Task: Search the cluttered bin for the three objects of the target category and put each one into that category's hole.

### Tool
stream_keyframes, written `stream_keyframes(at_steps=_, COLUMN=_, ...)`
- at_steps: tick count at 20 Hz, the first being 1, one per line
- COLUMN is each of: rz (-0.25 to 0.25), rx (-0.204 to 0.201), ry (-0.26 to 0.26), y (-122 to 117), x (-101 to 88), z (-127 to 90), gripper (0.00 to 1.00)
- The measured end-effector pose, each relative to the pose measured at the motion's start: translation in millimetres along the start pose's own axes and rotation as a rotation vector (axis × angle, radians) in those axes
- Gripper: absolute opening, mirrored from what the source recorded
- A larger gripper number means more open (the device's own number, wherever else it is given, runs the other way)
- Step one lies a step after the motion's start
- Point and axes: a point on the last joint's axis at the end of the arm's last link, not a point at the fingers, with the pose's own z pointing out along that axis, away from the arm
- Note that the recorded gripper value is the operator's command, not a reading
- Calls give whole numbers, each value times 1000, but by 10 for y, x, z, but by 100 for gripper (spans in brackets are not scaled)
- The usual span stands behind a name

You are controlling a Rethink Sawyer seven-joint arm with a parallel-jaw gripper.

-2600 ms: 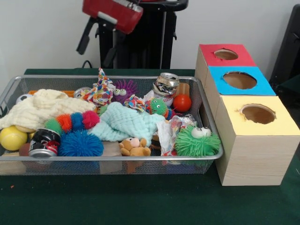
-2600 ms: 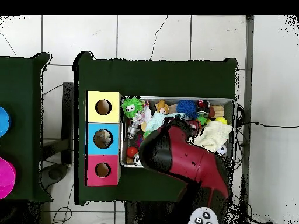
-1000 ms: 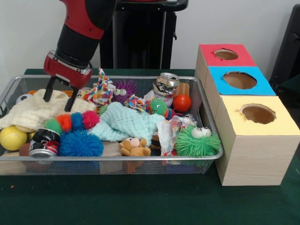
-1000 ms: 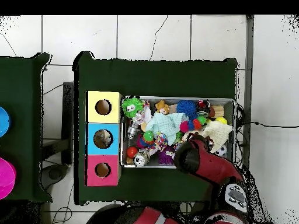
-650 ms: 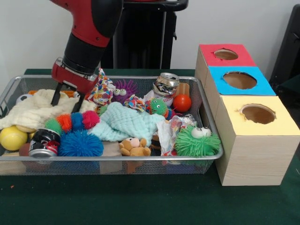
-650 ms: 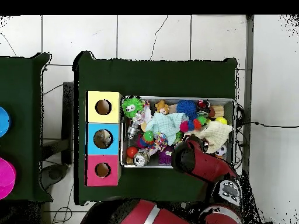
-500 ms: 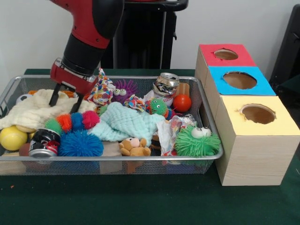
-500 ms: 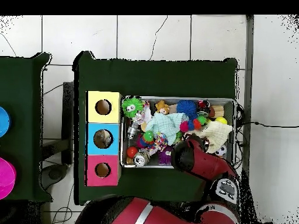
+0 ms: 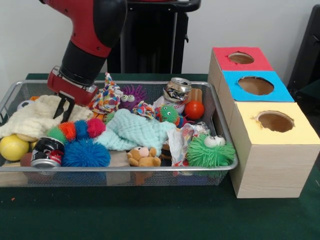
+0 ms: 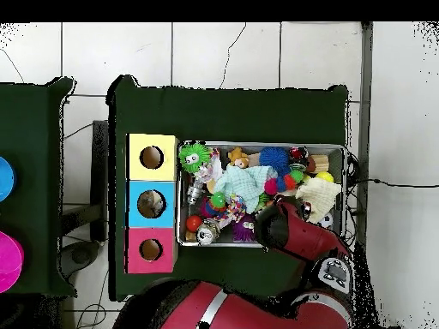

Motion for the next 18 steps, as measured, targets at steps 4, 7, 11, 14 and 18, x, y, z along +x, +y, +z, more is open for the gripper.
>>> stream_keyframes(at_steps=4, rz=5, rx=-7, ry=-2, y=15, x=-7, z=-37, gripper=0)
stream_keyframes(at_steps=7, rz=17, rx=-28, ry=-9, y=76, x=-27, z=-164, gripper=0)
stream_keyframes(at_steps=11, rz=42, rx=-78, ry=-44, y=218, x=-146, z=-509, gripper=0)
stream_keyframes(at_steps=14, rz=57, rx=-134, ry=-89, y=388, x=-330, z=-861, gripper=0)
stream_keyframes(at_steps=18, rz=55, rx=-179, ry=-114, y=553, x=-465, z=-1099, gripper=0)
